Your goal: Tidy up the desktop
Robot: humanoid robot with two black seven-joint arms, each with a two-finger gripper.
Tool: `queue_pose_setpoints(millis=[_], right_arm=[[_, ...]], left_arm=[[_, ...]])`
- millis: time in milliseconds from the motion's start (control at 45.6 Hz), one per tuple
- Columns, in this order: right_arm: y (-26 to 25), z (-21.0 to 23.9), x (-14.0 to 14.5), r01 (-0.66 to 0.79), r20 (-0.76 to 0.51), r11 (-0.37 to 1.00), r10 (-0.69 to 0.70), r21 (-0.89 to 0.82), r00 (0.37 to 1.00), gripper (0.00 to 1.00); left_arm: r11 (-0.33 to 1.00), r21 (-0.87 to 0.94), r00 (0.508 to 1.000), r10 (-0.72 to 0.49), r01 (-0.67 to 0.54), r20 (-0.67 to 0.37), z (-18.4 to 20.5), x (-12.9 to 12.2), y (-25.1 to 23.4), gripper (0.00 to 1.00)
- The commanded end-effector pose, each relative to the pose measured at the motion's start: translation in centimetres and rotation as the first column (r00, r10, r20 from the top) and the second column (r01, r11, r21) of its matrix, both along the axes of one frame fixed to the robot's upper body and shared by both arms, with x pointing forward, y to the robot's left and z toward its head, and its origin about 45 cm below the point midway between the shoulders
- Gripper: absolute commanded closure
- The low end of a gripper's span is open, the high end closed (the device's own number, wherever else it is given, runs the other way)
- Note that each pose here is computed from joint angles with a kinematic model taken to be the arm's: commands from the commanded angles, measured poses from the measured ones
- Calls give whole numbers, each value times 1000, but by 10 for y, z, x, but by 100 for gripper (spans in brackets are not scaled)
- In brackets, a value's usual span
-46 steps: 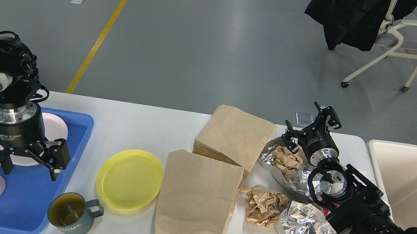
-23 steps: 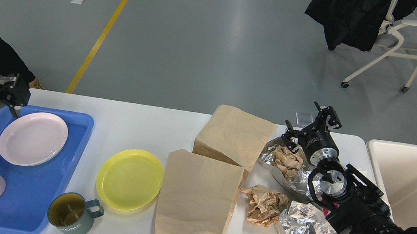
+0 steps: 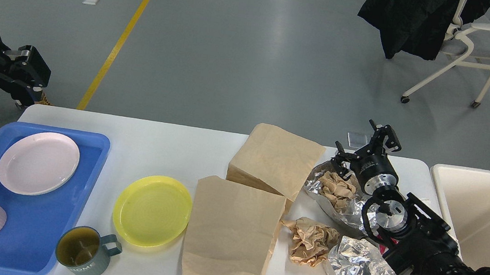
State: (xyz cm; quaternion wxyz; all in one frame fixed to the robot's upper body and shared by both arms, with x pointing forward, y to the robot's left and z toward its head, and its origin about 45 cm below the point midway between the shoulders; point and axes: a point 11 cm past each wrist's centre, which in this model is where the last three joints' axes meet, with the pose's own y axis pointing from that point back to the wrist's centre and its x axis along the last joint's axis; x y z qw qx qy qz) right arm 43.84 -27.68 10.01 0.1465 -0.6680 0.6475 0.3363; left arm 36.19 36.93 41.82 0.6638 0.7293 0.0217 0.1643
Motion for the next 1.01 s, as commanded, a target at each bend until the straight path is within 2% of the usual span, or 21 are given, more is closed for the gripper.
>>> queue_pose_setpoints(millis=[0,153,307,460,570,745,986], right_arm=[[0,0,0,-1,-1,1000,1,0,1000,0],[0,0,0,0,1,1000,0,0,1000,0],[0,0,0,0,1,1000,0,0,1000,0],[0,0,0,0,1,1000,0,0,1000,0],[0,0,0,-1,-1,1000,1,0,1000,0],[0,0,0,1,0,1000,-1,-1,1000,0],[0,0,0,-1,-1,1000,1,0,1000,0]], left_arm=[[1000,-5,1000,-6,7,5,1,1,-3,4],[1000,-3,1000,-13,13,-12,-1,-1,-3,4],[999,-3,992,-39,39,-123,-23,-12,-8,4],[1000,5,975,-24,25,-221,-62,-23,0,14],[999,33,977,-16,24,-213,-89,-31,2,15],[993,88,989,-65,77,-134,-123,-49,-14,15],[984,122,984,-117,133,-131,-138,-51,-31,18]])
